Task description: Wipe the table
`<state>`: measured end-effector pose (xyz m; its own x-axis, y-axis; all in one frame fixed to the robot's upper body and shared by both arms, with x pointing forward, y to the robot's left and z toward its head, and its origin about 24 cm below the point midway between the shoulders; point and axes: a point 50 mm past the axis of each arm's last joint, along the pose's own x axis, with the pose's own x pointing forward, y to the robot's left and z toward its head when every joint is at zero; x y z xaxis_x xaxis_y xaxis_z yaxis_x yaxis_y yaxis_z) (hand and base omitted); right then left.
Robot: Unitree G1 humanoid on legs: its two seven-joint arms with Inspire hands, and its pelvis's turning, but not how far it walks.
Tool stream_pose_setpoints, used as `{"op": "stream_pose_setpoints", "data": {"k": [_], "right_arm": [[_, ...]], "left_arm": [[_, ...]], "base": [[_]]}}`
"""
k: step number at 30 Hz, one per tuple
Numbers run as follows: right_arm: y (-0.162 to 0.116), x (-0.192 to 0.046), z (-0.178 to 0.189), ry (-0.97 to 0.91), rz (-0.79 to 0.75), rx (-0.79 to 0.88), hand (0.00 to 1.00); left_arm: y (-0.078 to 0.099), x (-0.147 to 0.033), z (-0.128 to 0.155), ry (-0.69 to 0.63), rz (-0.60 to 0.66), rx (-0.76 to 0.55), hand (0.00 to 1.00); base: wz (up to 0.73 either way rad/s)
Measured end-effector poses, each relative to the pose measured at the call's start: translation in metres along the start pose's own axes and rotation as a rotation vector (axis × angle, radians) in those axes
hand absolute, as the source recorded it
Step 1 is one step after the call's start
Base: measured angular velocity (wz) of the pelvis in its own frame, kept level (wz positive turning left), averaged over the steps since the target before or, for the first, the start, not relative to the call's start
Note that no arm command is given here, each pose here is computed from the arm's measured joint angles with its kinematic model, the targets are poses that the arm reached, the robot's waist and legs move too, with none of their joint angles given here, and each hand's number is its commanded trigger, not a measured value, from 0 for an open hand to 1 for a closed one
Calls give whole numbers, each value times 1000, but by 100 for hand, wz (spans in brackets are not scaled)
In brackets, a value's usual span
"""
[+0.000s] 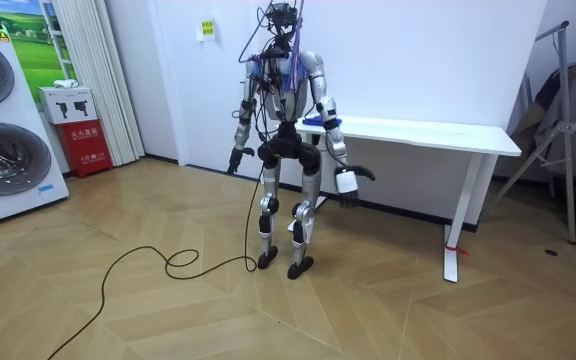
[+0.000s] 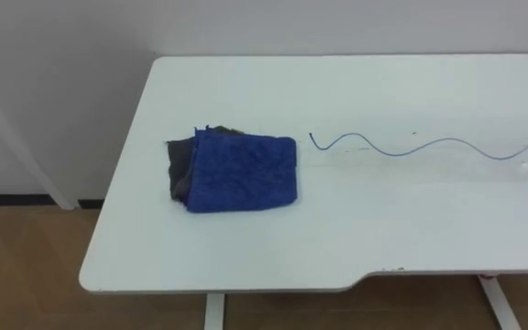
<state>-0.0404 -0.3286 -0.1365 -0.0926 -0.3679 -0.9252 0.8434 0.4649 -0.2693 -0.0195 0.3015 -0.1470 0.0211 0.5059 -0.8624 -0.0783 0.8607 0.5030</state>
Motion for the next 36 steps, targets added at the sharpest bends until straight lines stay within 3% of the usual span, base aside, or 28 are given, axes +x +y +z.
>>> {"op": "stream_pose_setpoints", "data": {"k": [4,8,11,14,16,19,22,29,36], "right_arm": [[-2,-16,90,-250,-91,23,0],[27,-51,170,-560,-85,-12,0],[60,-100,220,-869,-86,-117,0],[94,-170,251,-1241,-68,-219,0],[112,-216,256,-1491,-96,-310,0],[136,-260,246,-1724,-96,-380,0],[158,-287,230,-1892,-100,-489,0],[196,-328,206,-2092,-23,-559,0],[236,-344,176,-2246,-8,-772,0]], "left_arm": [[33,3,14,-43,87,14,0],[30,2,26,-91,79,36,0],[24,2,30,-110,65,54,0],[18,0,37,-150,51,86,0],[13,-2,46,-187,44,84,0],[1,-6,56,-235,20,111,0],[-10,-8,63,-262,-8,139,0],[-18,-10,64,-274,-35,169,0],[-26,-13,77,-319,-78,208,0]], "base": [[-4],[-12],[-13],[-7],[-2],[5],[8],[12],[12]]}}
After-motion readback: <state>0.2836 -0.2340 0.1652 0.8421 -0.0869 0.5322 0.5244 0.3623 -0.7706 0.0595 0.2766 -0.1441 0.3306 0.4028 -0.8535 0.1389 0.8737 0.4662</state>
